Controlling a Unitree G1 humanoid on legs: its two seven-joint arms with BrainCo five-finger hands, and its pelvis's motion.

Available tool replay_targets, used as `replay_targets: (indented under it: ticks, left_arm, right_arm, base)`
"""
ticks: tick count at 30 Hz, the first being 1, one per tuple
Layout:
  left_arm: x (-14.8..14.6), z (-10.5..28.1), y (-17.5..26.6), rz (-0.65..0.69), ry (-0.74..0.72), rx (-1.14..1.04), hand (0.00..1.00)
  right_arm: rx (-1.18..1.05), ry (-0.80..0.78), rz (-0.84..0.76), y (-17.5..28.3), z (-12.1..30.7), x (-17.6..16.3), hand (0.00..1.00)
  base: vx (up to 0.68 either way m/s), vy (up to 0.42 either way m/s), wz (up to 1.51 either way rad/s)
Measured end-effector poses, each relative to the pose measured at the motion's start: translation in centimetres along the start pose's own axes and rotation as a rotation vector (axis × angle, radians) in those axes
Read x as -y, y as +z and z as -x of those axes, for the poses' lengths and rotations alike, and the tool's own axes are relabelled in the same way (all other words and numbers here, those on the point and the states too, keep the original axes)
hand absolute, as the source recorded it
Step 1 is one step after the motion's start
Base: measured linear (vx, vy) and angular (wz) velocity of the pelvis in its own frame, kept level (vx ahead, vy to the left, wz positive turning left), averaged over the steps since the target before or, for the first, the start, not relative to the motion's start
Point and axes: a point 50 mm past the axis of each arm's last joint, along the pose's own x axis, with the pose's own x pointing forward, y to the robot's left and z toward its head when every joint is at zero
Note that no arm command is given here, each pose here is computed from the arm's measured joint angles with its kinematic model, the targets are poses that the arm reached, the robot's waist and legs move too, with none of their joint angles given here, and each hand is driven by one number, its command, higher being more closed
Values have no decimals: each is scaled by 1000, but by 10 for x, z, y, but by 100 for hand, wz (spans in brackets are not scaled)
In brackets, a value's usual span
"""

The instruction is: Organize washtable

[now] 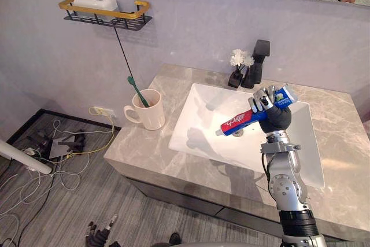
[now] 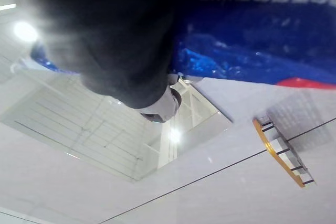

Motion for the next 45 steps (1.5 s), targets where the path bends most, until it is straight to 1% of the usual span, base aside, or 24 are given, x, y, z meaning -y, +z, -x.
replay_targets:
  ticks: [2,4,6,11,13,17,19,22,25,33,37,40,45]
  left_arm:
    - [5,0,-3,-33,-32,-15,0]
    - [14,1,-6,-94,-90,-26,0]
    - [21,2,-8,-128,-137,-30,0]
    - [31,0,-4,-185,-205,-13,0]
    - [32,0,-2,-200,-221,-3,0]
    - [31,-2,1,-249,-240,11,0]
    - [32,-2,2,-285,-258,18,0]
    - [32,-3,4,-303,-265,25,0]
    - [30,-4,6,-321,-267,30,0]
    - [29,-6,9,-355,-281,39,0]
    - [32,-7,12,-361,-289,49,0]
    - [34,-8,13,-385,-303,55,0]
    - [34,-8,14,-385,-302,57,0]
  right_arm:
    - [5,28,7,0,-7,-6,100]
    - [28,100,14,3,-24,-21,100]
    - [44,158,24,6,-37,-33,100]
    - [64,253,75,10,-66,-56,100]
    - [61,283,96,9,-77,-65,100]
    - [65,397,151,9,-101,-94,100]
    - [61,419,186,9,-110,-102,100]
    - [50,457,209,6,-122,-116,100]
    - [41,479,231,5,-133,-128,100]
    - [24,502,276,4,-152,-147,100]
    - [15,503,309,4,-157,-150,100]
    - [-28,516,348,-7,-158,-154,100]
    - [-77,493,373,-16,-159,-148,100]
  base:
    - [0,0,0]
    - [-13,-17,3]
    - [0,0,0]
    - [-14,-10,4]
    - [-10,-14,13]
    - [-24,-16,16]
    - [-5,-13,10]
    - [1,-11,14]
    - [-5,-10,13]
    - [-3,-4,5]
    - [-1,-3,1]
    - [0,0,0]
    - [-1,1,-1]
